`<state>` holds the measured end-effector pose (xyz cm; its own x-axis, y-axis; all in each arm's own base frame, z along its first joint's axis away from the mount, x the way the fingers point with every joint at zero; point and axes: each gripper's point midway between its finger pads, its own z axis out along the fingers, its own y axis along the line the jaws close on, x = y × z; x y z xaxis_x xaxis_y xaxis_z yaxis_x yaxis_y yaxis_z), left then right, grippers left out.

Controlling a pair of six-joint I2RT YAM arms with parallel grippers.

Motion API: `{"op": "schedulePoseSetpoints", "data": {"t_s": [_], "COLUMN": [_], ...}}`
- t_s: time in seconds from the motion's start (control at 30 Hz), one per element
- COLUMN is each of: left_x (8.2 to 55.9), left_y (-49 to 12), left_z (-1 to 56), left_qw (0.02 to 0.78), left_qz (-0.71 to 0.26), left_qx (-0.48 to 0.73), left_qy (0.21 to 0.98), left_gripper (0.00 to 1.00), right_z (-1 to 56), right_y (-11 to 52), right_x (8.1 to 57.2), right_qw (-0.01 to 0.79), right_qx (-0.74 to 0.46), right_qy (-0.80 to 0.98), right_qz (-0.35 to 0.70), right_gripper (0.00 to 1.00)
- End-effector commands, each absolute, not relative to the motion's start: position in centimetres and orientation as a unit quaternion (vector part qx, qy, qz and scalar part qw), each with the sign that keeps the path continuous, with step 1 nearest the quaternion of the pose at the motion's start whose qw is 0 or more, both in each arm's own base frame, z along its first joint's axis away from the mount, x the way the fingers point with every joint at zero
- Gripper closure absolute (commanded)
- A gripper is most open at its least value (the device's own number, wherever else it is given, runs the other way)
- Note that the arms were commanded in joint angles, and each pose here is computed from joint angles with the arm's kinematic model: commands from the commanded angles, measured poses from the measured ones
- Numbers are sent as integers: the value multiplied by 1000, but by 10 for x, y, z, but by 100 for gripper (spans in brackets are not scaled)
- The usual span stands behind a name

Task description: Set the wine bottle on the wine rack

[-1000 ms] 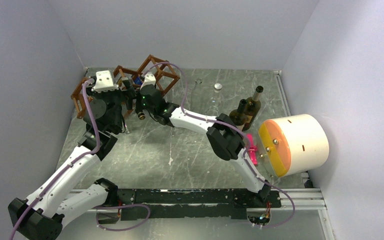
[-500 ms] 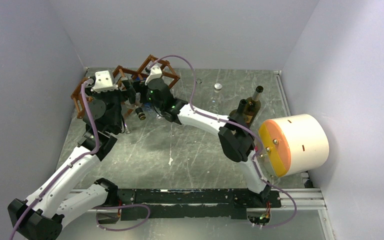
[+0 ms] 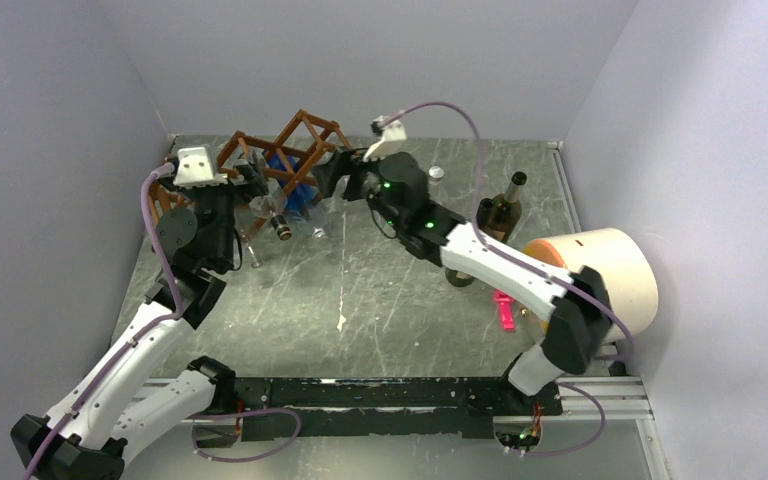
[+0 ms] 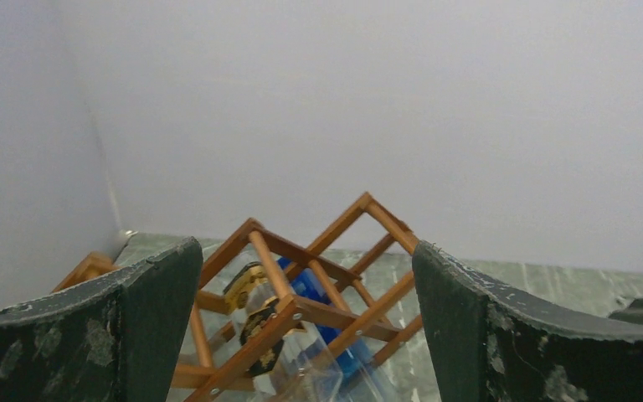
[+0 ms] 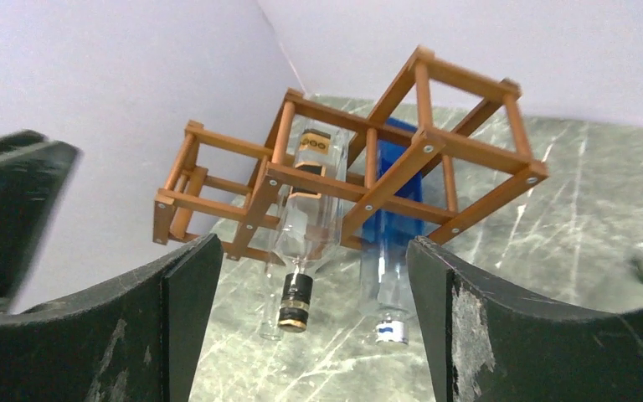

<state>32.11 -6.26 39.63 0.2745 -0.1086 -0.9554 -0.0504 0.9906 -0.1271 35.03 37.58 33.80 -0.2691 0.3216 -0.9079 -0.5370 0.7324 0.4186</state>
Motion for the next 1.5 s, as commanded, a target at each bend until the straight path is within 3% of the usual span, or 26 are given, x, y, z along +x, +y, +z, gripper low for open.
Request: {"op": "schedulePoseSetpoints", "data": {"t_s": [0.0,0.27,0.47,0.63,0.77,1.0,1.47], "left_x": [319,301,288,285,286,289,290], "left_y": [-100,-174,-215,-226,-228,-227,-225], "left_z": [402,390,374,366,364,361,361], "left_qw": [806,777,727,709,707,707,712], "left_qz": [-84,-199,-274,-298,-301,-295,-287], "left_qx": [25,205,295,313,313,312,311], "left_qy": [585,561,556,557,558,562,561], "left_gripper": [1,2,3,3,3,3,3], "right_z": [355,342,303,288,273,259,252], "right_y": [327,239,232,239,239,235,255], "right_x": [332,332,345,365,384,411,437], "right_qw": [623,631,579,571,570,583,596], "right_qx": [-81,-31,-22,-31,-25,-9,-50], "right_qy": [720,763,804,811,817,812,802], "right_qz": [295,137,133,124,84,22,11], "right_gripper": [16,15,16,17,27,29,45]}}
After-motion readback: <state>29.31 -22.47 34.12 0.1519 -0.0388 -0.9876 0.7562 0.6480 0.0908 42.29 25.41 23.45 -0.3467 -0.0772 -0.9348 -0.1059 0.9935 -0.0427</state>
